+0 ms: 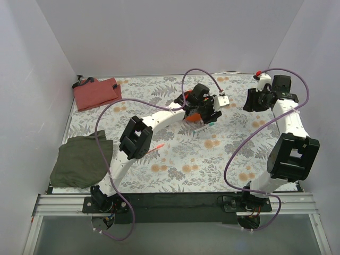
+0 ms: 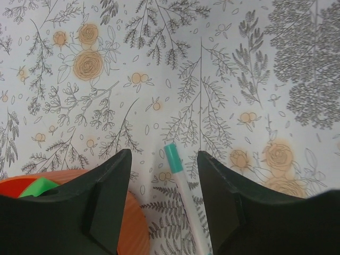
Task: Sort the stationery into containers
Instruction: Pick up the pen from the center of the board.
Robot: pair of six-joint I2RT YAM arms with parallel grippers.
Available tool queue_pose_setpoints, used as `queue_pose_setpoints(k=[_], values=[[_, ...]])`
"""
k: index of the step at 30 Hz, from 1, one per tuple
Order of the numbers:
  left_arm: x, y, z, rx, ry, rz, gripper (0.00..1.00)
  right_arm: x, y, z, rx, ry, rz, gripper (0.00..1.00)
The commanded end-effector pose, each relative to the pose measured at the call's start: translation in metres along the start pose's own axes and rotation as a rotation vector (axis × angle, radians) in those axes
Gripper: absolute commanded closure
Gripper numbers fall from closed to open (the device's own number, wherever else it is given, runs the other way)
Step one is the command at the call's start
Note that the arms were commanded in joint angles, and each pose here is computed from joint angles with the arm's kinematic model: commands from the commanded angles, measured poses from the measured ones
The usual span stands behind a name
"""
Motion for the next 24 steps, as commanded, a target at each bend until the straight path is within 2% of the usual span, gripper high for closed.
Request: queue_pose_setpoints(k=[1, 14, 20, 24], values=[[-0.006, 0.015, -0.012, -0.058, -0.023, -0.059, 0.5, 0.003, 0.007, -0.012, 0.013, -0.032, -0.065, 0.52], [-0.018, 0.006, 0.025, -0.045, 0.049, -0.039, 0.56, 0.0, 0.017, -0.002, -0.043, -0.024, -0.127, 0.58], [-0.016, -0.009, 0.015, -0.213, 0.062, -0.073, 0.59, -0.002, 0.014, -0.001, -0.047, -0.024, -0.132, 0.59], [-0.023, -0.027, 0.025, -0.32, 0.126, -0.064, 0.59, -0.006, 0.012, -0.002, -0.063, -0.026, -0.142, 0.61]])
Point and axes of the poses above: each gripper's point midway between its finger pads, its own x axis back along the fingers, its own y axis along the line the jaws close on, z = x × y, the point moved 1 cm from there along x, back along the fingers, and after that the axes turned 2 degrees about x, right-handed, at the moved point
